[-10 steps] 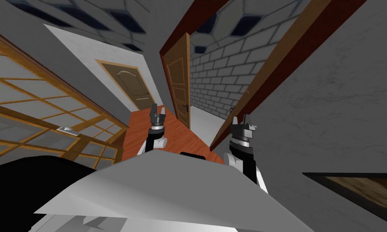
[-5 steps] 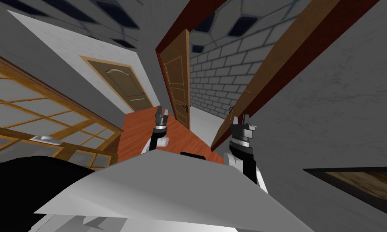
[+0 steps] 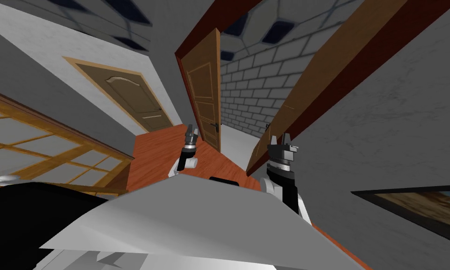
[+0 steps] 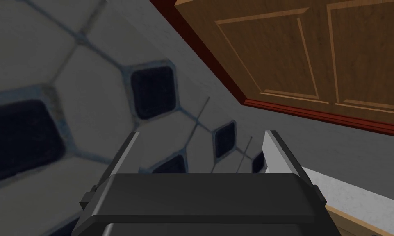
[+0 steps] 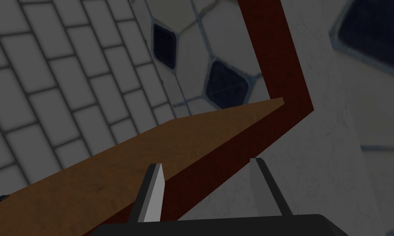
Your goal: Push the door open
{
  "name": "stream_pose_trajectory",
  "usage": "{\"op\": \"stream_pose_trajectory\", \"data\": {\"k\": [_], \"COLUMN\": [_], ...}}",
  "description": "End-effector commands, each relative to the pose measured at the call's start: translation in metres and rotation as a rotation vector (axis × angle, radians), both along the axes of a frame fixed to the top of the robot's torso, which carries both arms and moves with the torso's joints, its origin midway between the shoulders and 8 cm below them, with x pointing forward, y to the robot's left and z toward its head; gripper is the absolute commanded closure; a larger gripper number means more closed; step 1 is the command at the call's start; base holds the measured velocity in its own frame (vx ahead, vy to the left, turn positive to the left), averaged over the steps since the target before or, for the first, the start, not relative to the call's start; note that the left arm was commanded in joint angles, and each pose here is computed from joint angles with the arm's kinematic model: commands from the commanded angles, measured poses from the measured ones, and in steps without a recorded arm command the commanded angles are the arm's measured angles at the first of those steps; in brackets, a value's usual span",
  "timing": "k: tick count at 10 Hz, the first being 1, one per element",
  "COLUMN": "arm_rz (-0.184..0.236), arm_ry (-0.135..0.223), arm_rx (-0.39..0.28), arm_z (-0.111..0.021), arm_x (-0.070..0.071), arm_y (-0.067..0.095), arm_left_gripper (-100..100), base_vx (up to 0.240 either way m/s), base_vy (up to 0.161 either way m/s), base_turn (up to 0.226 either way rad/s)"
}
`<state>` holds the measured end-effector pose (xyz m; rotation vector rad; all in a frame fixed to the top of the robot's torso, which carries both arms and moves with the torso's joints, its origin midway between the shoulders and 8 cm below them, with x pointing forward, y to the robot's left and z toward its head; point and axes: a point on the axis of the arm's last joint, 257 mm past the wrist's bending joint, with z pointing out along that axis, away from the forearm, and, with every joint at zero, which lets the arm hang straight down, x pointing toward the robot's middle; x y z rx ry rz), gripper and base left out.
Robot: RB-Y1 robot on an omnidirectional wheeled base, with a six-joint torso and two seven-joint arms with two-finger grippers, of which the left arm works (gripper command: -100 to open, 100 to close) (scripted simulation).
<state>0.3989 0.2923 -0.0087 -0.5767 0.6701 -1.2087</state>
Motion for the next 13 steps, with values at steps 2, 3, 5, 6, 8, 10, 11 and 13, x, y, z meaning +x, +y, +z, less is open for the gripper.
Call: {"op": "stream_pose_trajectory", "data": {"k": [2, 3, 5, 6, 8, 10, 11, 13], "arm_rz": [-0.002, -0.002, -0.003, -0.003, -0.003, -0.004, -0.004, -0.004], "arm_ry": [0.037, 0.051, 0.080, 0.095, 0.125, 0.156, 0.171, 0.202], "arm_rx": [-0.005, -0.009, -0.015, -0.018, -0.025, -0.033, -0.037, -0.046], "arm_z": [-0.016, -0.022, -0.035, -0.041, -0.053, -0.066, -0.072, -0.085], "arm_x": [0.016, 0.022, 0.034, 0.040, 0.052, 0.064, 0.070, 0.082], "arm_y": [0.002, 0.003, 0.005, 0.006, 0.008, 0.011, 0.012, 0.013], "arm_left_gripper": [-100, -100, -100, -100, -100, -100, -100, -100], "base_vx": [0.050, 0.058, 0.027, 0.046, 0.055, 0.049, 0.039, 0.045], "base_vy": [0.098, 0.097, 0.120, 0.109, 0.110, 0.133, 0.119, 0.110], "base_turn": [-0.113, -0.108, -0.133, -0.135, -0.114, -0.137, -0.111, -0.142]}}
